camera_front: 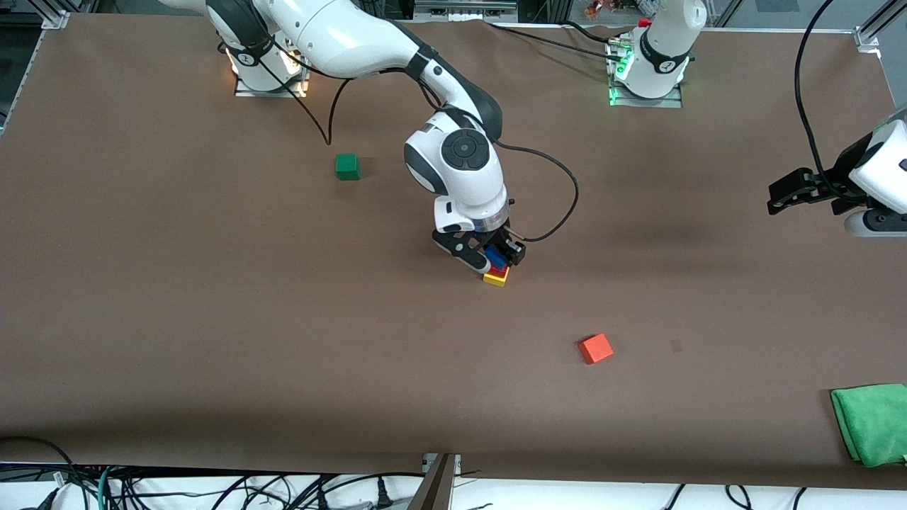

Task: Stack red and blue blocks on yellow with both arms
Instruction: 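Lower the blue block onto the red block and open the right gripper, then lift the right gripper up and away from the stack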

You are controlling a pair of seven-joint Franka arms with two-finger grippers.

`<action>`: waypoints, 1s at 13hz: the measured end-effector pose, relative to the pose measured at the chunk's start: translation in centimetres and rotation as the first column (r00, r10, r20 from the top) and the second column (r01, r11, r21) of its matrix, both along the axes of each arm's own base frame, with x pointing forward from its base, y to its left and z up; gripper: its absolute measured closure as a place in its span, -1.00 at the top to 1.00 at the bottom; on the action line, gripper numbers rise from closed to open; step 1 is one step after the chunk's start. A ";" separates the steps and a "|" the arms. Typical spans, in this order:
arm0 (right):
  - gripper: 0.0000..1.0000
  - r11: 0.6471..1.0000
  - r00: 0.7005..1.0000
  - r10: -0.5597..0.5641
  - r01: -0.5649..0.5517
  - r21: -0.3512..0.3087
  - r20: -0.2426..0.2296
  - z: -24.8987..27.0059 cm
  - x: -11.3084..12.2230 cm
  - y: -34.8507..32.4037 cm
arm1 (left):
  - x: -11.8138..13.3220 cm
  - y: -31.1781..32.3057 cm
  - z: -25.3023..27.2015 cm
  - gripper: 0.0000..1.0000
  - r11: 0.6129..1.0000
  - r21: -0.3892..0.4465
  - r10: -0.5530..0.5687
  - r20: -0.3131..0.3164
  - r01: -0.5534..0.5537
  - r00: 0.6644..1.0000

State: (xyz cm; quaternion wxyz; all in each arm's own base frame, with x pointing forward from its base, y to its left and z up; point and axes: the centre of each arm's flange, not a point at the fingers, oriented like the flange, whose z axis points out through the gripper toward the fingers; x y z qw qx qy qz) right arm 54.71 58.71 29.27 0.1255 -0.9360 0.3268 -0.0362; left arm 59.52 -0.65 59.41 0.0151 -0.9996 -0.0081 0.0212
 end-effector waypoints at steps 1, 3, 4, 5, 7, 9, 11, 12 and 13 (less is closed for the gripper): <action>0.37 1.000 1.000 -0.002 0.002 -0.001 0.002 0.0 0.1 -0.1 | 0.0 0.0 0.0 1.00 1.000 0.000 0.000 0.000 0.000 1.000; 0.67 1.000 1.000 -0.007 0.007 -0.012 -0.003 0.2 0.4 -0.4 | 0.0 0.0 0.0 1.00 1.000 0.000 0.000 0.000 0.000 1.000; 0.89 1.000 1.000 -0.014 0.014 -0.023 -0.013 0.7 0.9 -0.9 | 0.0 0.0 0.0 1.00 1.000 0.000 0.000 0.000 0.000 1.000; 1.00 0.999 0.999 -0.026 0.025 -0.030 -0.020 2.2 1.7 -1.5 | 0.0 0.0 0.0 1.00 1.000 0.000 0.000 0.000 0.000 1.000; 1.00 0.998 0.998 -0.059 0.059 -0.013 -0.027 7.1 3.4 -3.3 | 0.0 0.0 0.0 1.00 1.000 0.000 0.000 0.000 0.000 1.000; 1.00 0.996 0.996 -0.082 0.083 0.018 -0.042 12.8 4.9 -6.3 | 0.0 0.0 0.0 1.00 1.000 0.000 0.000 0.000 0.000 1.000; 1.00 1.000 1.000 -0.007 0.008 0.006 -0.026 18.3 6.4 -10.6 | 0.1 0.0 0.0 1.00 1.000 0.000 0.000 0.000 0.000 1.000; 1.00 0.999 0.999 0.036 -0.036 -0.007 -0.015 20.7 7.0 -12.9 | 0.1 0.0 0.0 1.00 1.000 0.000 0.000 0.000 0.000 1.000; 1.00 0.996 0.996 0.083 -0.083 -0.032 -0.024 22.7 7.5 -15.6 | 0.1 0.0 0.0 1.00 1.000 0.000 0.000 0.000 0.000 1.000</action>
